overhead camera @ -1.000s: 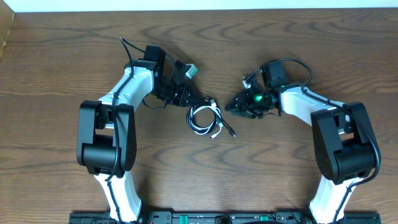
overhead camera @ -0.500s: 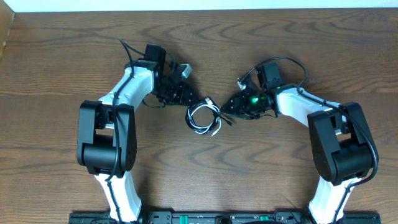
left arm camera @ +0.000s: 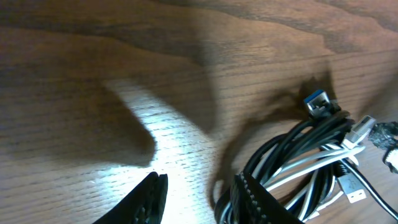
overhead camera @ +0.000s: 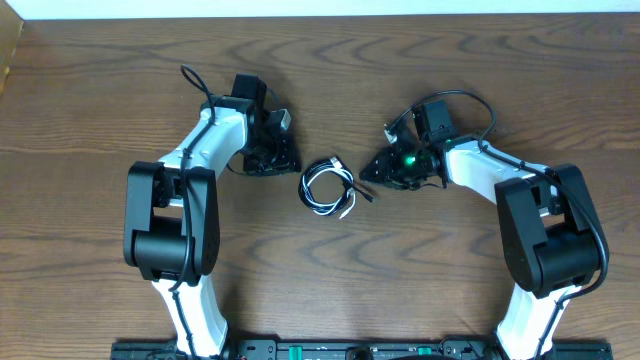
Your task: Untangle cables
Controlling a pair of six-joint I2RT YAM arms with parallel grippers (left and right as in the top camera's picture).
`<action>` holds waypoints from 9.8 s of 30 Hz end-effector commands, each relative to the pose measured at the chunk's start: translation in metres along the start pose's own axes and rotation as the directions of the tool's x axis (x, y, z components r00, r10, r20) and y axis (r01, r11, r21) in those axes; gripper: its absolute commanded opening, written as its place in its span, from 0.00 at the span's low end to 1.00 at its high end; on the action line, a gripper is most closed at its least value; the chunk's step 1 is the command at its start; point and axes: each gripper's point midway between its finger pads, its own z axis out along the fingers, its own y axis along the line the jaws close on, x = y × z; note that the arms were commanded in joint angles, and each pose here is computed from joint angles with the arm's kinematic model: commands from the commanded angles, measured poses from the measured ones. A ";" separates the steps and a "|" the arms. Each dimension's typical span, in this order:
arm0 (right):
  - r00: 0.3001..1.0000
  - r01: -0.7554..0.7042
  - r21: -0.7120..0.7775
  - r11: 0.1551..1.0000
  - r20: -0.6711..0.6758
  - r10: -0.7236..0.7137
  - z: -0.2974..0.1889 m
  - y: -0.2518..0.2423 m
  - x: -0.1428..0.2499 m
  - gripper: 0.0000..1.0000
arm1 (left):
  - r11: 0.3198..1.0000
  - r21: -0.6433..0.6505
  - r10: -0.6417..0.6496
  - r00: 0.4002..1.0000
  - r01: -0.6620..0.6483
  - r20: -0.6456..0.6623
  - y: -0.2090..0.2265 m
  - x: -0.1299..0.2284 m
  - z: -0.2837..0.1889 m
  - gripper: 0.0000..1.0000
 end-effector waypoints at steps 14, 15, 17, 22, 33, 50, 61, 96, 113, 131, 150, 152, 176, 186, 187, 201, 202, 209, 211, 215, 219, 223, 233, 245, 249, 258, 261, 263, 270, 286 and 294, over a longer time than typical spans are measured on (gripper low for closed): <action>0.957 0.229 -0.055 0.972 0.193 -0.215 -0.049 0.096 -0.016 0.30 | 0.989 0.135 0.062 0.998 -0.065 0.028 -0.024 -0.006 -0.002 0.38; 0.960 0.220 -0.041 0.975 0.188 -0.208 -0.045 0.095 -0.014 0.30 | 0.989 0.132 0.063 0.997 -0.067 0.032 -0.024 -0.007 -0.002 0.38; 0.964 0.200 -0.001 0.980 0.182 -0.196 -0.034 0.092 -0.010 0.30 | 0.990 0.125 0.064 0.997 -0.068 0.034 -0.022 -0.007 -0.001 0.38; 0.962 0.190 0.097 0.977 0.180 -0.205 -0.010 0.088 -0.001 0.30 | 0.991 0.117 0.058 0.998 -0.061 0.024 -0.018 -0.003 0.004 0.38; 0.966 0.129 0.226 0.965 0.193 -0.174 0.017 0.080 0.015 0.30 | 0.995 0.071 0.074 0.997 -0.074 -0.001 -0.019 0.004 0.016 0.35; 0.996 0.065 0.374 0.925 0.033 -0.083 0.012 0.024 0.047 0.27 | 1.000 0.022 -0.014 1.000 0.013 0.008 -0.012 0.001 0.017 0.08; 0.997 -0.029 0.315 0.949 0.083 0.002 -0.017 0.006 0.015 0.25 | 0.975 0.217 -0.035 0.999 0.042 -0.037 -0.045 0.007 0.013 0.08; 0.995 -0.043 0.238 0.970 0.092 0.022 -0.049 -0.006 -0.009 0.47 | 0.993 0.071 0.094 0.996 -0.094 0.002 -0.037 0.005 0.024 0.08; 0.993 0.053 0.287 0.956 0.089 -0.082 -0.017 0.023 0.004 0.20 | 0.956 0.228 0.190 0.982 -0.186 0.003 -0.063 0.011 0.020 0.07; 0.990 0.101 0.175 0.979 0.077 -0.116 -0.040 0.059 0.009 0.24 | 0.954 0.233 0.190 0.982 -0.186 0.005 -0.064 0.011 0.019 0.07; 0.996 0.016 0.311 0.950 0.083 -0.044 -0.071 0.019 0.011 0.12 | 0.954 0.234 0.191 0.982 -0.188 0.007 -0.064 0.010 0.019 0.07; 0.996 0.015 0.311 0.950 0.083 -0.043 -0.071 0.019 0.012 0.06 | 0.954 0.234 0.191 0.982 -0.187 0.007 -0.064 0.010 0.019 0.07; 0.994 0.078 0.384 0.920 0.044 -0.103 -0.064 0.016 0.022 0.29 | 0.954 0.234 0.191 0.982 -0.187 0.007 -0.064 0.010 0.019 0.08; 0.981 0.183 0.377 0.908 -0.006 -0.195 -0.050 0.031 0.034 0.01 | 0.954 0.234 0.191 0.982 -0.187 0.007 -0.064 0.010 0.019 0.08; 0.980 0.186 0.380 0.906 -0.007 -0.198 -0.049 0.032 0.034 0.01 | 0.954 0.234 0.191 0.982 -0.187 0.007 -0.064 0.011 0.019 0.08; 0.966 0.185 0.542 0.820 0.054 -0.253 -0.056 0.009 0.015 0.22 | 0.953 0.238 0.194 0.981 -0.189 0.006 -0.066 0.011 0.020 0.08; 0.966 0.184 0.542 0.820 0.054 -0.253 -0.056 0.009 0.015 0.22 | 0.953 0.238 0.194 0.981 -0.189 0.006 -0.066 0.011 0.020 0.07; 0.968 0.207 0.520 0.829 0.012 -0.249 -0.048 0.014 0.028 0.22 | 0.953 0.238 0.194 0.981 -0.189 0.006 -0.066 0.011 0.020 0.08; 0.969 0.218 0.513 0.830 -0.012 -0.247 -0.045 0.018 0.036 0.20 | 0.953 0.238 0.194 0.981 -0.189 0.006 -0.066 0.011 0.020 0.08; 0.968 0.232 0.522 0.821 -0.040 -0.248 -0.042 0.018 0.044 0.19 | 0.953 0.238 0.193 0.981 -0.189 0.006 -0.066 0.011 0.020 0.07; 0.967 0.233 0.543 0.807 -0.041 -0.251 -0.043 0.013 0.045 0.25 | 0.953 0.238 0.193 0.981 -0.189 0.006 -0.066 0.011 0.020 0.07; 0.966 0.226 0.584 0.780 -0.034 -0.255 -0.047 0.004 0.043 0.27 | 0.953 0.238 0.193 0.981 -0.189 0.005 -0.066 0.011 0.020 0.08; 0.967 0.224 0.590 0.776 -0.037 -0.251 -0.044 -0.003 0.046 0.05 | 0.953 0.237 0.193 0.981 -0.189 0.005 -0.065 0.011 0.020 0.08; 0.975 0.206 0.450 0.869 -0.016 -0.223 -0.027 0.025 0.049 0.01 | 0.888 0.403 0.236 0.972 -0.222 0.013 -0.093 0.019 0.010 0.07; 0.969 0.204 0.485 0.851 0.022 -0.245 -0.030 0.021 0.039 0.01 | 0.888 0.403 0.237 0.971 -0.222 0.013 -0.093 0.019 0.010 0.08; 0.967 0.199 0.519 0.831 0.032 -0.252 -0.034 0.015 0.035 0.24 | 0.975 0.152 0.167 0.985 -0.161 -0.031 -0.049 0.017 0.023 0.24; 0.963 0.221 0.527 0.821 0.015 -0.269 -0.035 0.012 0.036 0.27 | 0.978 0.151 0.153 0.987 -0.143 -0.058 -0.049 0.023 0.023 0.31; 0.963 0.224 0.539 0.812 0.004 -0.268 -0.038 0.008 0.037 0.29 | 0.982 0.147 0.132 0.988 -0.119 -0.081 -0.049 0.028 0.023 0.34; 0.975 0.186 0.564 0.805 -0.004 -0.222 -0.050 -0.008 0.036 0.29 | 0.984 0.134 0.129 0.985 -0.114 -0.113 -0.063 0.039 0.031 0.34; 0.984 0.145 0.580 0.801 -0.002 -0.177 -0.052 -0.021 0.042 0.19 | 0.992 -0.056 0.112 0.993 -0.113 -0.030 -0.057 0.027 0.049 0.07; 0.992 0.119 0.484 0.867 -0.028 -0.120 -0.042 -0.008 0.053 0.19 | 0.984 -0.012 0.181 0.982 -0.180 0.053 -0.070 0.006 0.048 0.07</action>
